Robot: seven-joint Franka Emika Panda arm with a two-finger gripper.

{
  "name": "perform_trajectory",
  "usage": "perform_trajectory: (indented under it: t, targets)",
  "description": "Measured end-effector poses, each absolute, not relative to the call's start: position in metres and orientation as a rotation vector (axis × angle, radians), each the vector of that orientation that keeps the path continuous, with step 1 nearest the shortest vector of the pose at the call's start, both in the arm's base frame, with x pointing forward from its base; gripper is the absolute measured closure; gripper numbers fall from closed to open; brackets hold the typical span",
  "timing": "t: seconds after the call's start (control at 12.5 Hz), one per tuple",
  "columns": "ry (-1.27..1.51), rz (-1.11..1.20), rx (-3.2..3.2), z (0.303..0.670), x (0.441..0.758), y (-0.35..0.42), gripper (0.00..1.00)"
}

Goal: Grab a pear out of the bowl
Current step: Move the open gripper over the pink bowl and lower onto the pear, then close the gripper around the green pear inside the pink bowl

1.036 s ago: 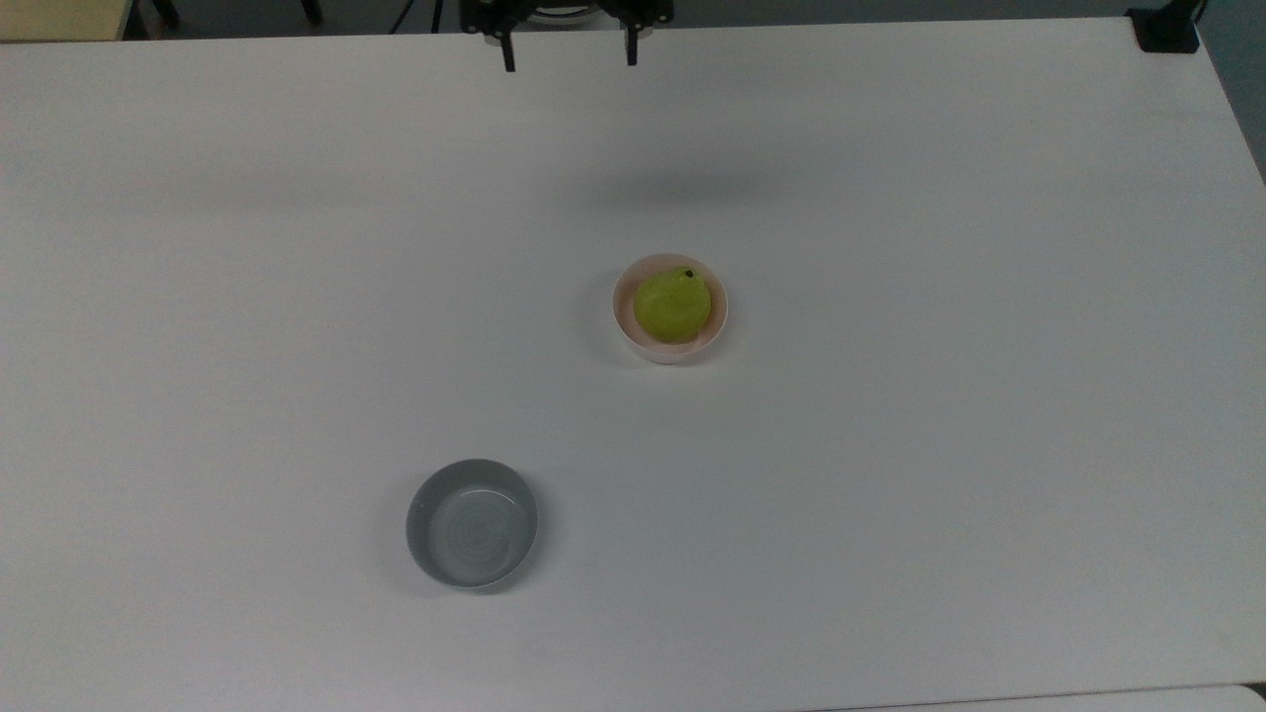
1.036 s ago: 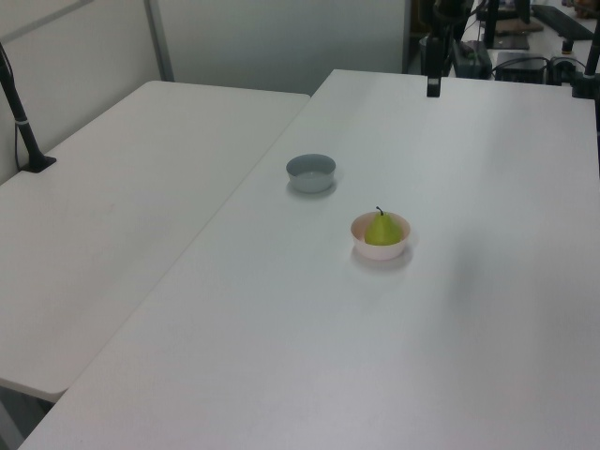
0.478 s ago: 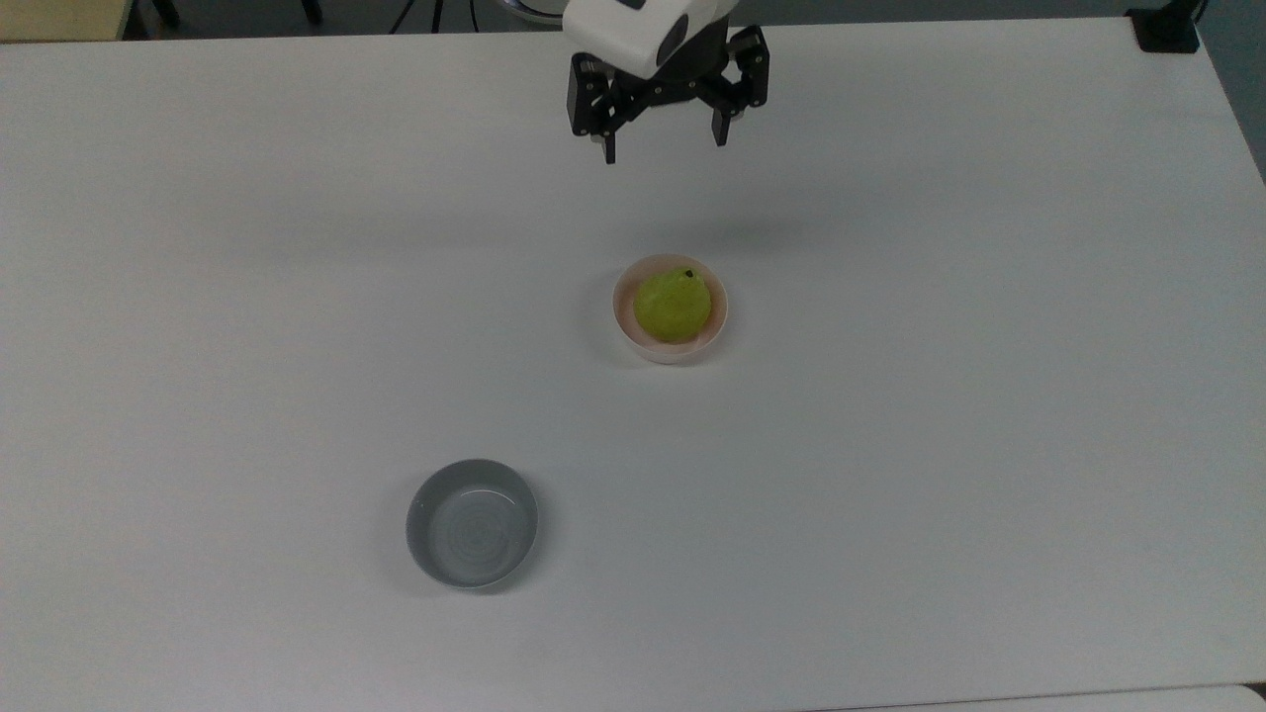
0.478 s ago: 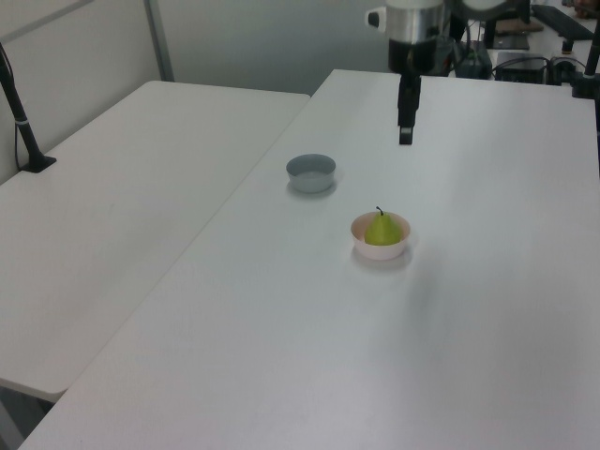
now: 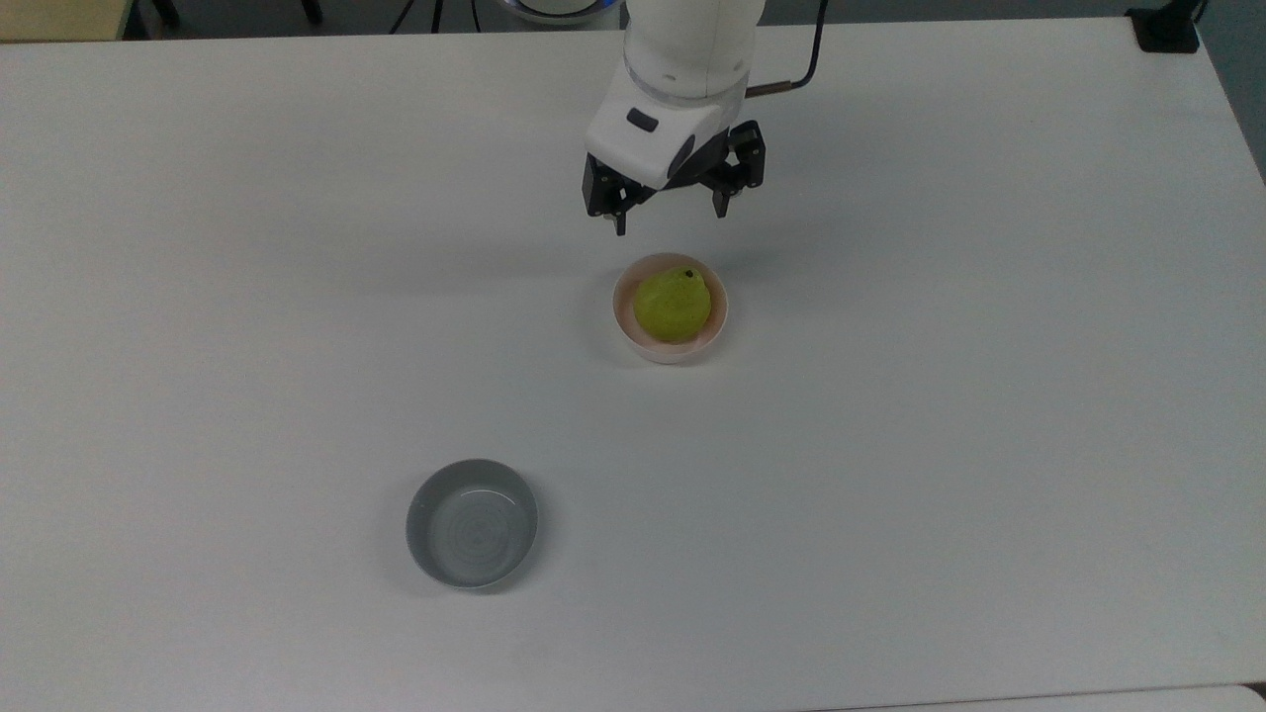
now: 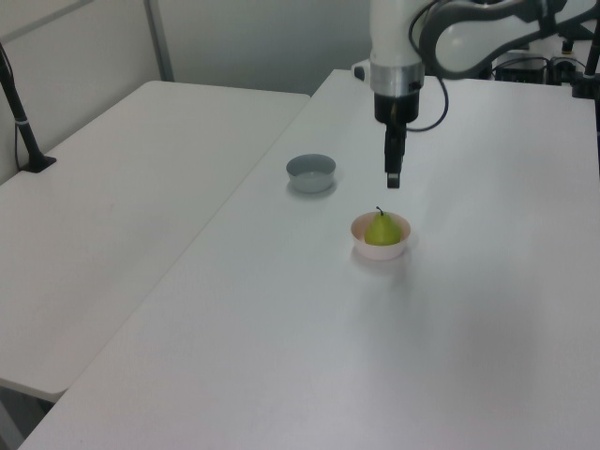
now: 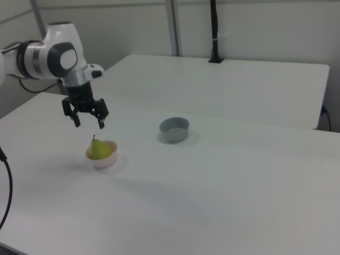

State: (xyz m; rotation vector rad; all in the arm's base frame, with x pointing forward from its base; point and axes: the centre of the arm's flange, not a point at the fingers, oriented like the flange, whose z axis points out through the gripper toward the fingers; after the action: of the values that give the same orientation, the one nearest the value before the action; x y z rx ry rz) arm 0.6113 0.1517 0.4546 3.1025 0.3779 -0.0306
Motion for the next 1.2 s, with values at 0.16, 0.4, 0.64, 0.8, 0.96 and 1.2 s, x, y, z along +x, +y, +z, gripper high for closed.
perform_trajectory:
  t: [0.16,0.4,0.64,0.8,0.96,1.2]
  targets:
    - [0.4,-0.05,3.09,0.431,0.616,0.16,0.0]
    - [0.425,-0.068,3.073,0.405,0.62,0.167,0.0]
    - [0.44,-0.098,3.047,0.385,0.623,0.168,0.0]
    - [0.448,-0.123,3.03,0.373,0.624,0.167,0.0]
    - [0.456,-0.105,3.024,0.363,0.625,0.167,0.0]
    - [0.466,-0.088,3.02,0.351,0.623,0.167,0.0]
